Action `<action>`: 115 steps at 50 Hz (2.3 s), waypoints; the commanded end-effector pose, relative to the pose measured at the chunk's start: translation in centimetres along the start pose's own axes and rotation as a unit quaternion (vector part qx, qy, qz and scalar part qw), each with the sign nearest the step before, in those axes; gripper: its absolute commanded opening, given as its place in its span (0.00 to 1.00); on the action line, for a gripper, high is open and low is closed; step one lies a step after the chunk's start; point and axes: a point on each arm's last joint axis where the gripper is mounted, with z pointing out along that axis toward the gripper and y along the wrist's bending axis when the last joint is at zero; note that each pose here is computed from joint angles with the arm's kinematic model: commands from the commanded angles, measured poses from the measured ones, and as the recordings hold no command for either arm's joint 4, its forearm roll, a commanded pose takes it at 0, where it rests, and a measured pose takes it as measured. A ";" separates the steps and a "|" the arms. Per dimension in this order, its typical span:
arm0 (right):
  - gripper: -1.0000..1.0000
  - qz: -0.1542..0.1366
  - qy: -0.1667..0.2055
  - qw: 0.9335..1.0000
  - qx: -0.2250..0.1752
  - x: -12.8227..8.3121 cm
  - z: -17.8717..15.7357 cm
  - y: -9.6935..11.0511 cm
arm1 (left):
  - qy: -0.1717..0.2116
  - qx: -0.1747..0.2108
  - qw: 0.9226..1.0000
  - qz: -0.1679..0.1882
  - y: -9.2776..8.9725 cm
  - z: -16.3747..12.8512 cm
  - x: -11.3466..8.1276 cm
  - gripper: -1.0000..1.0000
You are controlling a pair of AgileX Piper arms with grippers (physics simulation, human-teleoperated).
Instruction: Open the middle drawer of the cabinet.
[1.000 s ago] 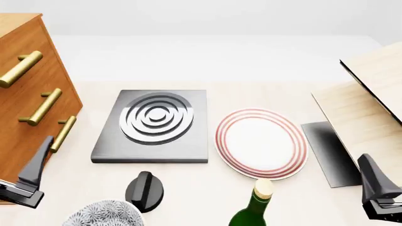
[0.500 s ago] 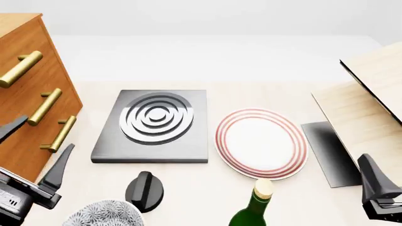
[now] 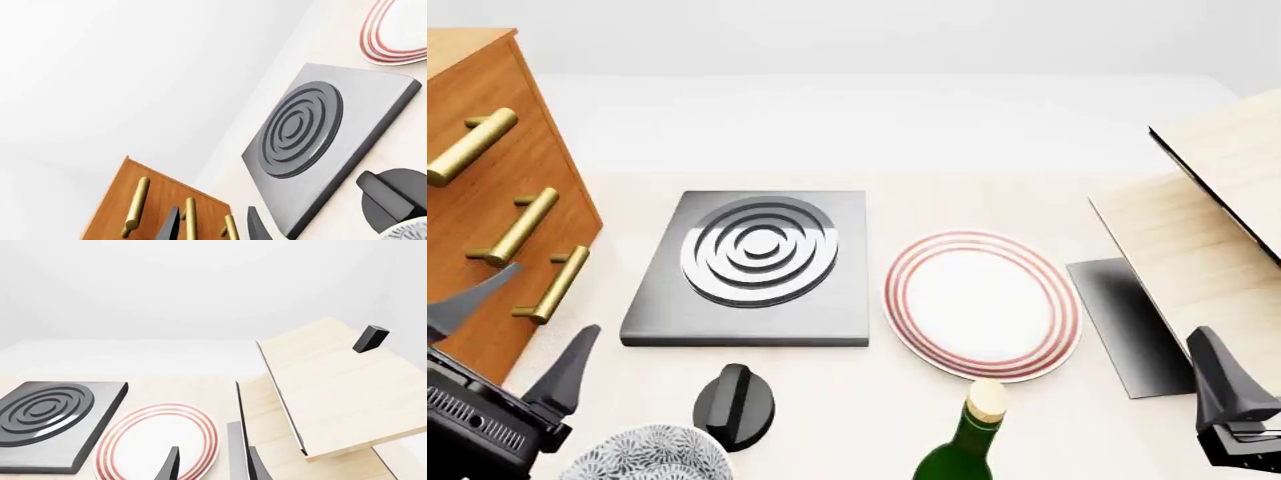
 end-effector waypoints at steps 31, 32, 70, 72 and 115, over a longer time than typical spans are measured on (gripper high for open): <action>1.00 -0.001 -0.002 1.000 0.002 0.1 0.0 0.0 | 0.080 0.011 0.993 0.085 -0.9 1.7 2.4 1.00; 1.00 -0.001 -0.002 1.000 0.002 0.1 0.0 0.0 | 0.081 0.010 0.993 0.086 -0.9 1.8 2.4 1.00; 1.00 0.000 -0.002 1.000 0.002 0.1 0.0 0.0 | 0.127 -0.013 0.988 0.090 -1.9 5.5 5.6 1.00; 1.00 0.000 -0.002 1.000 0.002 0.1 0.0 0.0 | 0.127 -0.013 0.988 0.090 -1.9 5.5 5.6 1.00; 1.00 0.000 -0.002 1.000 0.002 0.1 0.0 0.0 | 0.167 -0.052 0.976 0.132 -0.9 6.9 7.7 1.00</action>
